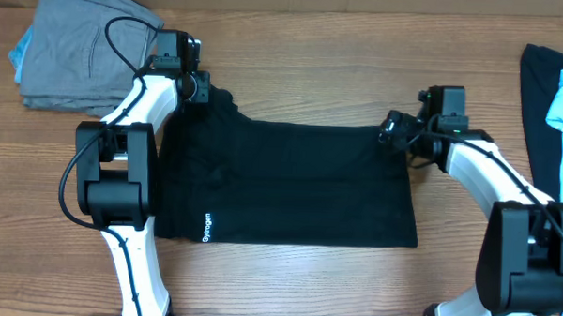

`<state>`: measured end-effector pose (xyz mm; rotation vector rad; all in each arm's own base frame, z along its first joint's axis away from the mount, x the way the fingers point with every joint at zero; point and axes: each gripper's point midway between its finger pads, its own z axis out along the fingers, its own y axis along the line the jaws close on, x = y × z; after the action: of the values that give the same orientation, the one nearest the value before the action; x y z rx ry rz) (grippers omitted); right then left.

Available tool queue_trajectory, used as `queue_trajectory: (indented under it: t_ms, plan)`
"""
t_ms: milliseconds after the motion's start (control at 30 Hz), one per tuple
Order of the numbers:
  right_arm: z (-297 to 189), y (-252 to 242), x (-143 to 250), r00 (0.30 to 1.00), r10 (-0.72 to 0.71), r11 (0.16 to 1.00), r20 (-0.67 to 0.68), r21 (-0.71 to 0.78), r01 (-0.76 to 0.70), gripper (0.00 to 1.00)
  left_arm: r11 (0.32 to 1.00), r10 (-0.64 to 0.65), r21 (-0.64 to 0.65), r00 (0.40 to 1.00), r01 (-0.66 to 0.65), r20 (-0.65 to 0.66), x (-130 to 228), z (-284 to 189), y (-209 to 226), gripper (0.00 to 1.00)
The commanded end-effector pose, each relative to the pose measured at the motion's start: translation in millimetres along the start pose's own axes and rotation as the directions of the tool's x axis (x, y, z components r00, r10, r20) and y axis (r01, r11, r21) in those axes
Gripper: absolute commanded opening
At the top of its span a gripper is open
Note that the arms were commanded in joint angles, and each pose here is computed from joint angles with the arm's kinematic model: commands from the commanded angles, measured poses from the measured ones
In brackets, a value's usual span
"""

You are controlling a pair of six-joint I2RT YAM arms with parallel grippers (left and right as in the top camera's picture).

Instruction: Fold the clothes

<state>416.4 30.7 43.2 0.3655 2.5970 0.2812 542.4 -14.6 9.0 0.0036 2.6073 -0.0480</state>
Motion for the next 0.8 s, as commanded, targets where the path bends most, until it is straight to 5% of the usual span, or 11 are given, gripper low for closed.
queue_trajectory:
  t_ms: [0, 767]
  plan:
    - [7, 4, -9, 0.997, -0.065, 0.997, 0.042, 0.049, 0.063, 0.95, 1.0, -0.006, -0.001, 1.0, 0.006, -0.022, 5, 6, 2, 0.04]
    - [29, -4, -17, 0.993, -0.076, 0.992, 0.088, 0.11, 0.066, 0.73, 1.0, -0.007, -0.002, 0.999, 0.007, -0.036, 9, 6, 2, 0.04]
